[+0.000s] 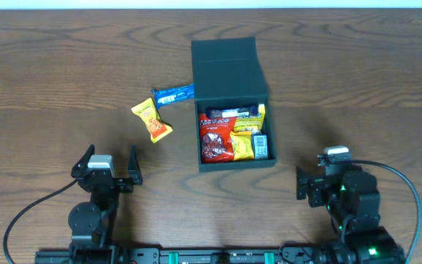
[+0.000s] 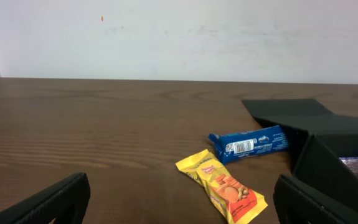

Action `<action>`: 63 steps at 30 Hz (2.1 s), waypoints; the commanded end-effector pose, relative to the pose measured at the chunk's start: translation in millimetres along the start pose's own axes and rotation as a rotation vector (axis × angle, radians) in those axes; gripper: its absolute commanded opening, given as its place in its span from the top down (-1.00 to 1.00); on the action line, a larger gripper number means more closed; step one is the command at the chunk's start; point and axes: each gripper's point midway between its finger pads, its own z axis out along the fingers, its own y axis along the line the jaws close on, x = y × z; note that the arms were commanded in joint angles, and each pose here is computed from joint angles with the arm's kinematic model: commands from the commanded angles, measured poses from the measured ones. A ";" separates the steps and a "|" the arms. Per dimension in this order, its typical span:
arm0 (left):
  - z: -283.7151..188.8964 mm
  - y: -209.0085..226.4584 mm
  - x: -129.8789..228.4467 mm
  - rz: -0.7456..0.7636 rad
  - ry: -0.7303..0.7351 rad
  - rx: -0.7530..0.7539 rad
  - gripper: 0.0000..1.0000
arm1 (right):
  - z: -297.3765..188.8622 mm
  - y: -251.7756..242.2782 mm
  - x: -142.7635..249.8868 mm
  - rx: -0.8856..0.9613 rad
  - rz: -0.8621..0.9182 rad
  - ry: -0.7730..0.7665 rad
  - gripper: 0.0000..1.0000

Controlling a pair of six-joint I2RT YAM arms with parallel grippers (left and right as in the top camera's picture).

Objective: Pack container
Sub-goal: 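Move the left gripper to the small yellow Julie's packet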

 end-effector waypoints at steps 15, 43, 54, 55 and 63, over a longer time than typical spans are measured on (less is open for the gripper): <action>0.6 -0.8 16.4 -0.002 0.054 0.007 -0.91 | 9.7 -5.3 23.7 0.030 0.007 0.058 -0.99; -23.2 -14.7 -61.3 0.031 0.129 0.068 -0.91 | 9.1 -5.0 31.8 0.029 0.006 0.091 -0.99; 40.9 -36.7 -81.5 -0.084 0.608 0.142 -0.91 | 9.1 -5.1 31.8 0.029 0.006 0.091 -0.99; 45.3 -42.0 -77.5 -0.085 0.665 0.158 -0.91 | 9.1 -5.1 31.8 0.029 0.006 0.091 -0.99; 43.0 -114.5 -4.1 -0.238 1.091 0.479 -0.90 | 9.1 -5.1 31.8 0.029 0.006 0.091 -0.98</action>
